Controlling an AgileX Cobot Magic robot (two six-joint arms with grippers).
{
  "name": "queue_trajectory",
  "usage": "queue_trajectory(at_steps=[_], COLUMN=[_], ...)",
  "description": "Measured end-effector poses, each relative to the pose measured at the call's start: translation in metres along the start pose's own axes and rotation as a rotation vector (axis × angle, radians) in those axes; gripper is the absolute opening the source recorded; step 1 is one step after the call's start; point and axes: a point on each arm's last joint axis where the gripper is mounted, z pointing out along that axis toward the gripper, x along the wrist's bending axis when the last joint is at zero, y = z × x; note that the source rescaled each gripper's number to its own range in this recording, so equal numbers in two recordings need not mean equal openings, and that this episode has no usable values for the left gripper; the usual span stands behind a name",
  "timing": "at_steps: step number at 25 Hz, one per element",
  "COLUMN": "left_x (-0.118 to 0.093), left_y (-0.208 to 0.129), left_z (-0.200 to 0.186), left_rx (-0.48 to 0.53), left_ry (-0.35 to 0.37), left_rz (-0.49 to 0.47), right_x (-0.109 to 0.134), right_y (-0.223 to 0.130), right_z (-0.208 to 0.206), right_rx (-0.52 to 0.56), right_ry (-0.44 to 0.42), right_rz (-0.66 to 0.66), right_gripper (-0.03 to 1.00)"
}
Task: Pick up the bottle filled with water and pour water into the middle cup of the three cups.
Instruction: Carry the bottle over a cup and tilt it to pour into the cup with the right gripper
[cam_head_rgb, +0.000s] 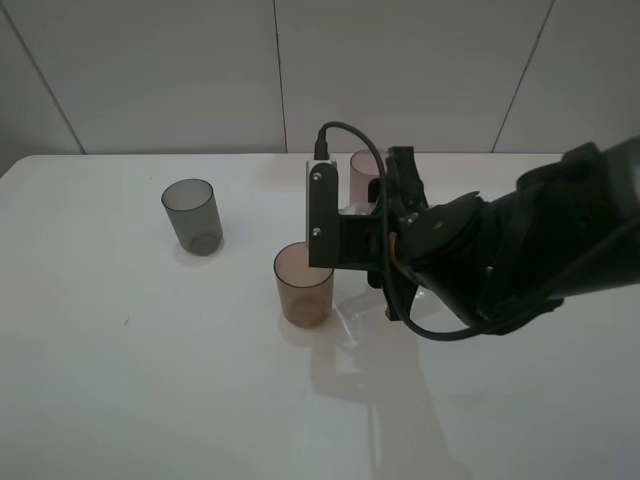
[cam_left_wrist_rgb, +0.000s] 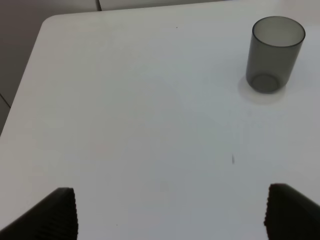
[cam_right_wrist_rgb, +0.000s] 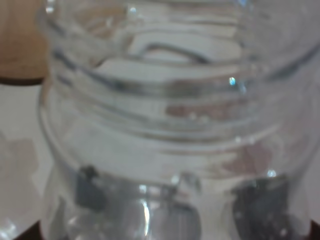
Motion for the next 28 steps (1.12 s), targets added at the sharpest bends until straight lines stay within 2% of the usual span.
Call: queue_trajectory(at_steps=[18,23,28], left_x=[0.000,0.000,0.000], left_y=[0.000,0.000,0.000], left_z=[0.000,0.000,0.000], left_rx=[0.000,0.000,0.000], left_ry=[0.000,0.000,0.000], left_rz=[0.000,0.000,0.000], right_x=[0.005,-0.001,-0.008], right_y=[-0.005,-0.003,0.012], right_z=[0.009,0.009,0.003], right_rx=[0.079,0.094,0.065], right_ry=[-0.042,-0.081,-0.121], right_rz=[-0.043,-0.043,-0.044], right_gripper=[0.03,0.03,0.03])
